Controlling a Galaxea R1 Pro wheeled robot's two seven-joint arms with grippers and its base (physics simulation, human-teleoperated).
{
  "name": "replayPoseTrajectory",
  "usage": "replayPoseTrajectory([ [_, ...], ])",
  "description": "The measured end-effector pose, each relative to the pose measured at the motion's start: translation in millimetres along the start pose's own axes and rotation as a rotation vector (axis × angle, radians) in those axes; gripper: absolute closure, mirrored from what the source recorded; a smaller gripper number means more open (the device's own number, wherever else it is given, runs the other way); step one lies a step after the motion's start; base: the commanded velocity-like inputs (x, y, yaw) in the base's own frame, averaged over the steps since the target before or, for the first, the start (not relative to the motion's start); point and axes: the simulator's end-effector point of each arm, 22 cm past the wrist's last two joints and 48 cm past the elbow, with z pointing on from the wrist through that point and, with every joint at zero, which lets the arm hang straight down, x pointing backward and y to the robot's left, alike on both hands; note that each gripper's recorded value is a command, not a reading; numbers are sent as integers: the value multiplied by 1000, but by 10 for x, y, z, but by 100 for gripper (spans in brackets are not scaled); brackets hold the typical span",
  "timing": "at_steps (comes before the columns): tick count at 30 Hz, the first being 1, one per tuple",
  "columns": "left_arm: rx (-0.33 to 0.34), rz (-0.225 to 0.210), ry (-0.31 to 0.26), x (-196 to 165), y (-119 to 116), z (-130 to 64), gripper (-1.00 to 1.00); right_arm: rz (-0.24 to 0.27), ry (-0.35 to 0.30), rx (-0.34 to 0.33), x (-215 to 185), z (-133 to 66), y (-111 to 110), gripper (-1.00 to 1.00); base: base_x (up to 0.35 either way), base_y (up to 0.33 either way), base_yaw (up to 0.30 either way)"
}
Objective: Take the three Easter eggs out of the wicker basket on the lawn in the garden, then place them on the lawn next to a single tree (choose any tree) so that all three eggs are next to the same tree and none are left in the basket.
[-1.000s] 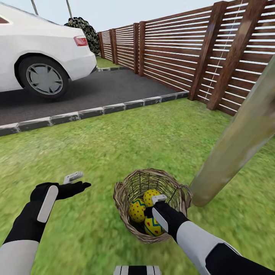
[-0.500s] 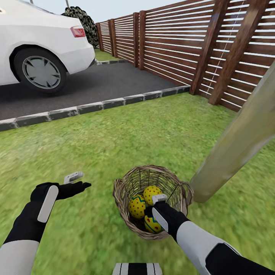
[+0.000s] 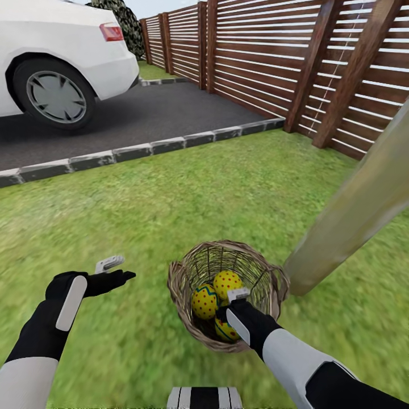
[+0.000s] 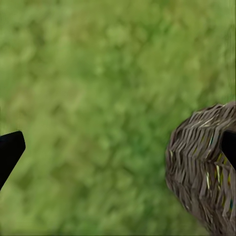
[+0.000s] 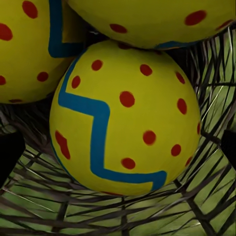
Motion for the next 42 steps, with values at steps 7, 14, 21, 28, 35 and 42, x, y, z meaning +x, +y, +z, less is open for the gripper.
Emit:
replayPoseTrajectory([
  [7,-10,-4,26,106,61,128,-100,11,-27,0,-16,111,19,-100,0,0,0],
  [14,-11,-5,30,122,68,147,-100,20,-64,0,-93,122,20,-100,0,0,0],
  [21,-21,-10,57,230,132,271,-100,24,-45,15,16,246,-1,-100,0,0,0],
  [28,-31,-14,83,343,194,391,-100,24,-17,26,145,367,-15,-100,0,0,0],
  [35,-41,-18,109,457,256,505,-100,3,-12,37,174,454,-10,-100,0,0,0],
  [42,-46,-21,123,522,291,569,-100,0,-24,53,124,482,-16,-100,0,0,0],
])
